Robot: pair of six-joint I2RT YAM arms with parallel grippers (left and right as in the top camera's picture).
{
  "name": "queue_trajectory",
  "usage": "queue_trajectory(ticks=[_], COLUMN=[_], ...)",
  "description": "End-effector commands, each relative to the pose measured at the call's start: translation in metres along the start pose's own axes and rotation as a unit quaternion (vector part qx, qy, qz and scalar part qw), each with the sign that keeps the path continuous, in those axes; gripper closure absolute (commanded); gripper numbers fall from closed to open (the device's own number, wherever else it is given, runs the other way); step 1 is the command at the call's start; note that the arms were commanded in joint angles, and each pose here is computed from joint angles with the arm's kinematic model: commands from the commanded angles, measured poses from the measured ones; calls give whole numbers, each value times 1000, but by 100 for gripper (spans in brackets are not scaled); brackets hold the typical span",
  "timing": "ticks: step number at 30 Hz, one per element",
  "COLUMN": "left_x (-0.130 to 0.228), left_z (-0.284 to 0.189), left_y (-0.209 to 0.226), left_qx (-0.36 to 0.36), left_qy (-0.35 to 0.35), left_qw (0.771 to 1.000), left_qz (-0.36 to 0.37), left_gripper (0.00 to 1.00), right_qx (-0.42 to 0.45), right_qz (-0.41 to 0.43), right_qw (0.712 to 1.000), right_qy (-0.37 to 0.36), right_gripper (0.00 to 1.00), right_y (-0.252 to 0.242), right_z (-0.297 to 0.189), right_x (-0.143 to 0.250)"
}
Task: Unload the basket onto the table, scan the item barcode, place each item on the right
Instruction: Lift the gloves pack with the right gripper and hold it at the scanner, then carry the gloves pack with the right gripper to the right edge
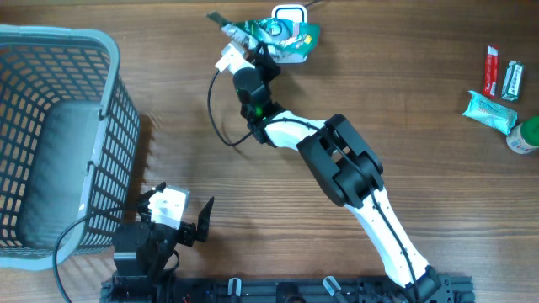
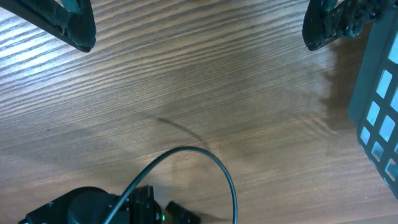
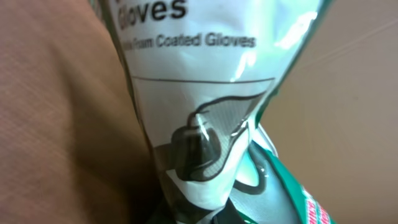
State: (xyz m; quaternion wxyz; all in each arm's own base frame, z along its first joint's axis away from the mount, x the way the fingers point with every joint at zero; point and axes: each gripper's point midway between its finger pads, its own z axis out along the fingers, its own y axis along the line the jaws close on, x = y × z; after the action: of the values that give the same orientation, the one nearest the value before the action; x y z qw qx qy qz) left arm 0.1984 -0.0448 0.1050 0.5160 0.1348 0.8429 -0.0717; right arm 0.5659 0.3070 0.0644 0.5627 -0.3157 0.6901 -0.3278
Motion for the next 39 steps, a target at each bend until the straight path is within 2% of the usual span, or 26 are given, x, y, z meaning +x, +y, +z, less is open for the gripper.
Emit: queue_trajectory(ticks=[1,6,10,12,16,18,20,24,28,31,32,33,34,36,39], left_x=[0,0,0,0,0,0,0,0,0,0,0,0,0,0,0], left_z=[0,0,0,0,0,0,0,0,0,0,0,0,0,0,0], left_y=[-2,-2,-2,-2,-2,-2,-2,-2,-2,-2,-2,-2,-2,-2,-2], left_qx=[7,7,7,7,7,7,7,7,7,7,7,7,7,7,7], left_qy=[-4,-4,-4,-4,-4,-4,-4,-4,-4,-4,-4,-4,-4,-4,-4], left_qw=[1000,1000,1000,1000,1000,1000,1000,1000,1000,1000,1000,1000,1000,1000,1000], left_qz=[-3,-3,-3,-3,-3,-3,-3,-3,-3,-3,-3,-3,-3,-3,-3], left_gripper=[0,0,0,0,0,0,0,0,0,0,0,0,0,0,0], right_qx=[44,128,227,285,394,381,338,263,188,179,173,162,158,148,159], right_qz=[81,120,157,165,147,99,72,118,191,239,249,262,274,300,344], right_qw=[996,983,952,924,840,831,834,829,801,771,769,768,769,776,785], right_qy=[15,59,133,193,343,394,430,480,536,562,563,561,556,534,491], right_gripper=[96,96,96,96,96,96,96,96,96,83,71,53,39,0,0], right_y=[-51,-141,-226,-271,-323,-326,-318,-296,-284,-288,-289,-290,-292,-302,-328], right_z=[-9,-18,-24,-27,-40,-39,-34,-38,-50,-63,-65,-64,-64,-59,-58], right_x=[-21,-24,10,47,155,205,254,335,399,433,435,434,429,408,365])
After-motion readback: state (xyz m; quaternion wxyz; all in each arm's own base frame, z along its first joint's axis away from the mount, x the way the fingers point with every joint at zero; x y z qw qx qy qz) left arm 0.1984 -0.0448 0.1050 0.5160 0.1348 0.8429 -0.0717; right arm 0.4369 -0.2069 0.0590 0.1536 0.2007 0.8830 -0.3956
